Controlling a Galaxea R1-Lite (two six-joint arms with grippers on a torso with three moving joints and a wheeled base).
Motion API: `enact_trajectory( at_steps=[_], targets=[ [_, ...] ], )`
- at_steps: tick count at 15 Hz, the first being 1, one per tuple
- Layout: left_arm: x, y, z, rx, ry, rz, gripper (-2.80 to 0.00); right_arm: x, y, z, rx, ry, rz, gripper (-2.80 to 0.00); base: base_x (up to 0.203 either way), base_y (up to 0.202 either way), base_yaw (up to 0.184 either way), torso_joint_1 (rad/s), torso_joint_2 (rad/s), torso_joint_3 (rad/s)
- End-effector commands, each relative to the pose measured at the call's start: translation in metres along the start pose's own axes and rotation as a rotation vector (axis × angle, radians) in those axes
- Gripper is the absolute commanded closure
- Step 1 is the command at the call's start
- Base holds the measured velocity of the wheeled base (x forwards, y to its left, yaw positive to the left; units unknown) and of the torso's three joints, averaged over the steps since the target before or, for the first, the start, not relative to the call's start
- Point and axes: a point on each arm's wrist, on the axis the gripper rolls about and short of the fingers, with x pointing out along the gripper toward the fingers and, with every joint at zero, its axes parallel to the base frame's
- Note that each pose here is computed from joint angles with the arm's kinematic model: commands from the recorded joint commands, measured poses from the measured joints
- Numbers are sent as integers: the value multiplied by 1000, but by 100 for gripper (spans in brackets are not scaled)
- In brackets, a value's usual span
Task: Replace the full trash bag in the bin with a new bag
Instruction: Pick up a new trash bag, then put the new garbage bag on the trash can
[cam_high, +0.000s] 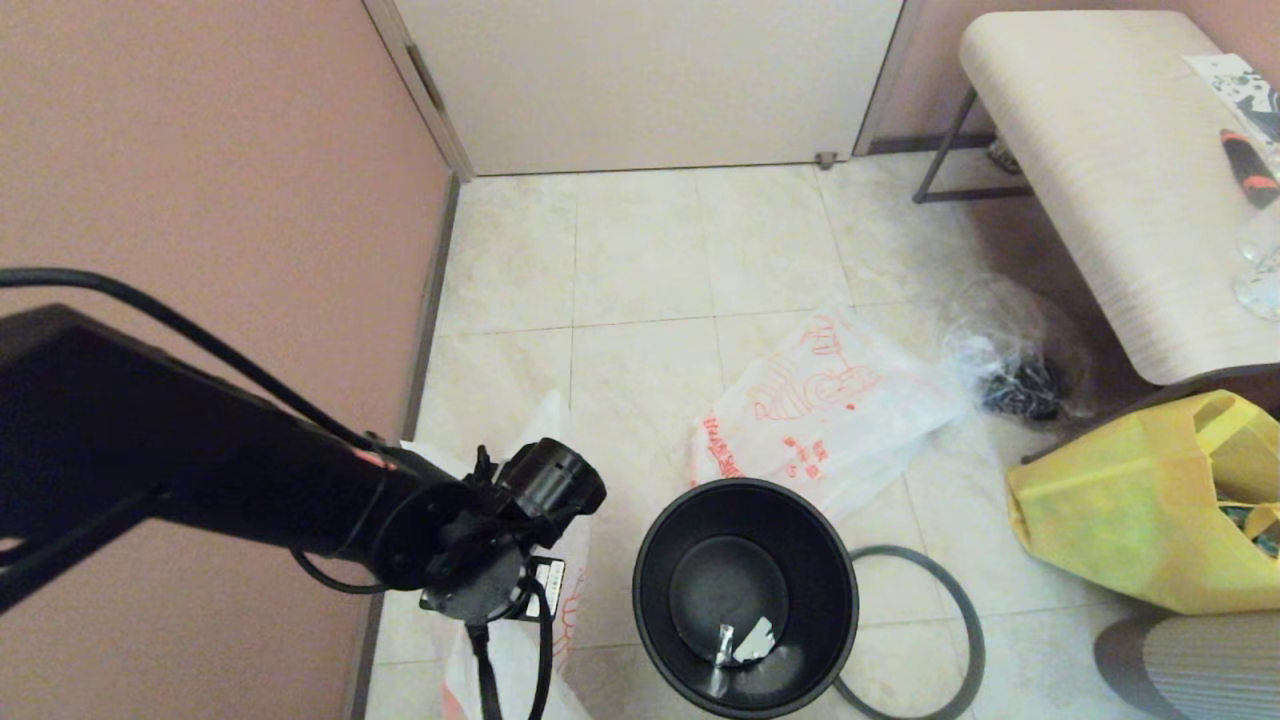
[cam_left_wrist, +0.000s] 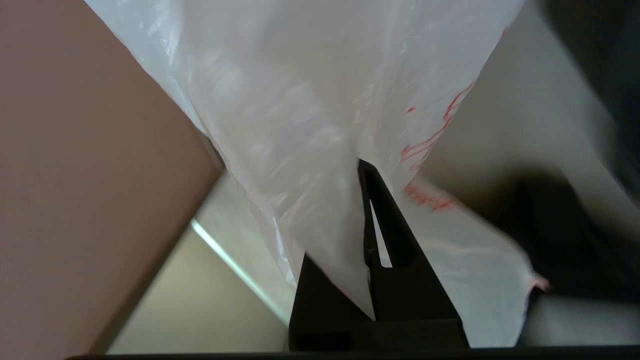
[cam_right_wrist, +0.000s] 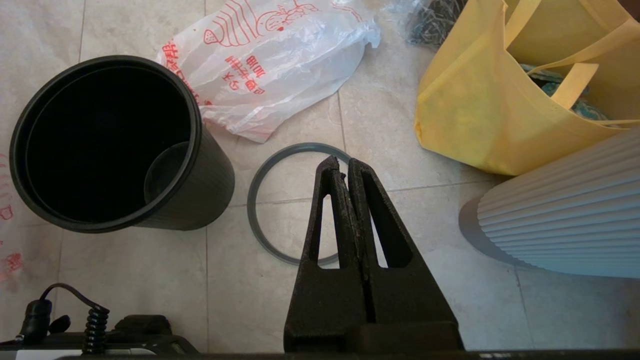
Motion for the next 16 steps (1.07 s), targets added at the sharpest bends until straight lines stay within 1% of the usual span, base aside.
enact_trajectory(
  at_steps=[1, 2, 3, 4, 5, 6, 7, 9, 11, 13, 14, 15, 16],
  targets=[
    [-62, 17, -12, 30, -20, -68, 0, 0, 0, 0, 0, 1, 0, 0, 0, 0, 0, 0, 0, 0],
    [-83, 20, -21, 81, 34, -84, 0, 0, 0, 0, 0, 1, 0, 0, 0, 0, 0, 0, 0, 0],
    [-105, 21, -28, 126, 72, -117, 0, 0, 0, 0, 0, 1, 0, 0, 0, 0, 0, 0, 0, 0],
    [-127, 22, -33, 159, 86, -172, 0, 0, 0, 0, 0, 1, 0, 0, 0, 0, 0, 0, 0, 0],
    [-140, 19, -36, 184, 83, -217, 0, 0, 0, 0, 0, 1, 0, 0, 0, 0, 0, 0, 0, 0],
    [-150, 14, -35, 201, 77, -251, 0, 0, 0, 0, 0, 1, 0, 0, 0, 0, 0, 0, 0, 0],
    [-152, 5, -33, 221, 84, -262, 0, 0, 0, 0, 0, 1, 0, 0, 0, 0, 0, 0, 0, 0],
    [-148, -22, -30, 271, 103, -262, 0, 0, 0, 0, 0, 1, 0, 0, 0, 0, 0, 0, 0, 0],
    [-133, -53, -22, 302, 136, -254, 0, 0, 0, 0, 0, 1, 1, 0, 0, 0, 0, 0, 0, 0],
    [-124, -83, -10, 318, 173, -322, 0, 0, 0, 0, 0, 1, 0, 0, 0, 0, 0, 0, 0, 0],
    [-117, -97, -7, 342, 197, -348, 0, 0, 0, 0, 0, 1, 0, 0, 0, 0, 0, 0, 0, 0],
    [-108, -110, -5, 360, 214, -362, 0, 0, 0, 0, 0, 1, 0, 0, 0, 0, 0, 0, 0, 0],
    [-97, -124, -3, 366, 219, -370, 0, 0, 0, 0, 0, 1, 0, 0, 0, 0, 0, 0, 0, 0]
  ],
)
